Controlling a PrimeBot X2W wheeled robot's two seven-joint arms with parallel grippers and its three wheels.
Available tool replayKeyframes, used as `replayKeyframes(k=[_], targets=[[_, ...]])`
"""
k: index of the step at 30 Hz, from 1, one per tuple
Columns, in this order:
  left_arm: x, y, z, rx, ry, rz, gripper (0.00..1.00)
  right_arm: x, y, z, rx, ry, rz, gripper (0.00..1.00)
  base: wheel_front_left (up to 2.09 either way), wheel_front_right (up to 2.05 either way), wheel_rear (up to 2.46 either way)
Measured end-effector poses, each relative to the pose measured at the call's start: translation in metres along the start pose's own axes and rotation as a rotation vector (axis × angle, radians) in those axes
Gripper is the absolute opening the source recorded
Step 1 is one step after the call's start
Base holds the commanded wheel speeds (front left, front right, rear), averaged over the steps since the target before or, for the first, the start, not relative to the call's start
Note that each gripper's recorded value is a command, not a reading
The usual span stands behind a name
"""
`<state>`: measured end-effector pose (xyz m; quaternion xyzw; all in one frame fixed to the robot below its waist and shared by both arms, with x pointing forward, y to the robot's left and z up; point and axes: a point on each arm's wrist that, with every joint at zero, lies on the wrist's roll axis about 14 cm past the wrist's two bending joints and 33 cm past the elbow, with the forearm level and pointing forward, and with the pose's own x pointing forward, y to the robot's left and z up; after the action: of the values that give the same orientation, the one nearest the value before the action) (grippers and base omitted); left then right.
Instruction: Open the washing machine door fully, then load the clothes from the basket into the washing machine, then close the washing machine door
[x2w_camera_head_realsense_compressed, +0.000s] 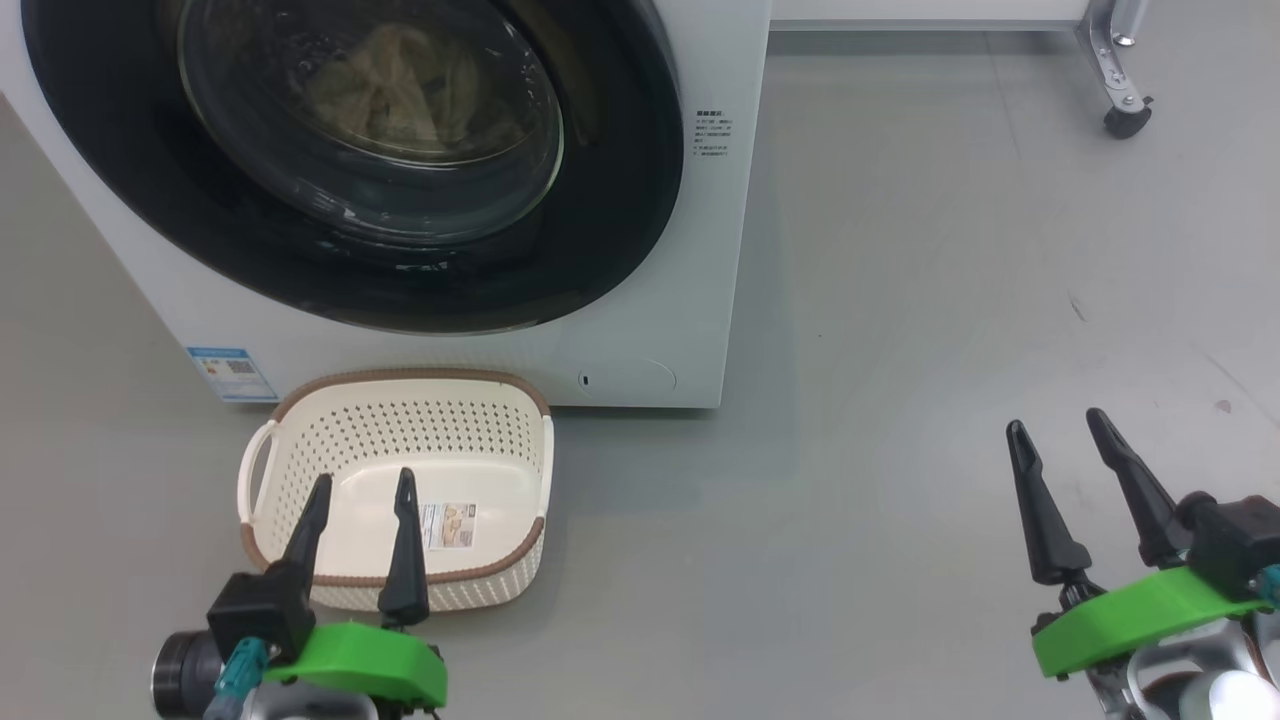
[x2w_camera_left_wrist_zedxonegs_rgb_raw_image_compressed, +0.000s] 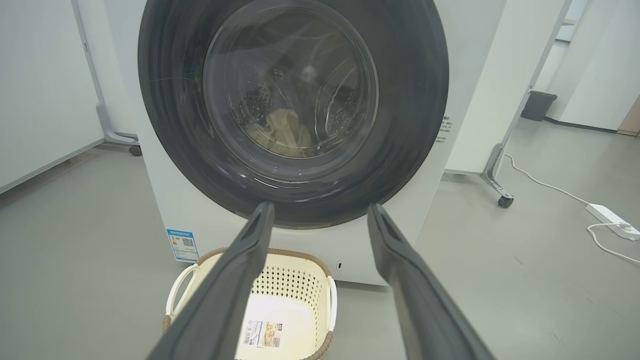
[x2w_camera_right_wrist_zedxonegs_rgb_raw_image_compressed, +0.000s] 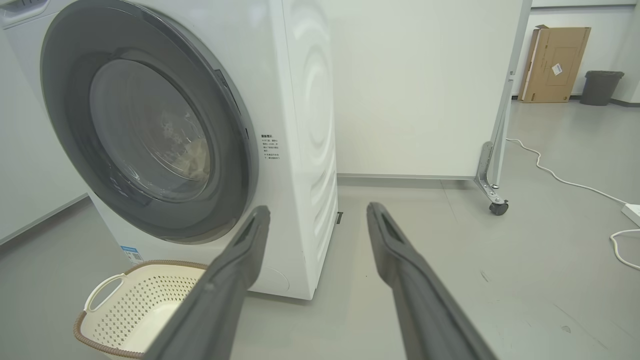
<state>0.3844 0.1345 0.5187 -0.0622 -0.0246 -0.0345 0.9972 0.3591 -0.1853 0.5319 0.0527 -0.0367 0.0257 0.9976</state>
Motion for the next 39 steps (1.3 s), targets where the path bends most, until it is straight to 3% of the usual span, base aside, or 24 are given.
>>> replayKeyframes(k=[39], targets=[[0.003,0.006,-0.007,0.013,0.025,0.019,1.0,0.004,-0.004,-0.011,0.008,0.037,-0.013,1.0,0.0,0.0,0.0]])
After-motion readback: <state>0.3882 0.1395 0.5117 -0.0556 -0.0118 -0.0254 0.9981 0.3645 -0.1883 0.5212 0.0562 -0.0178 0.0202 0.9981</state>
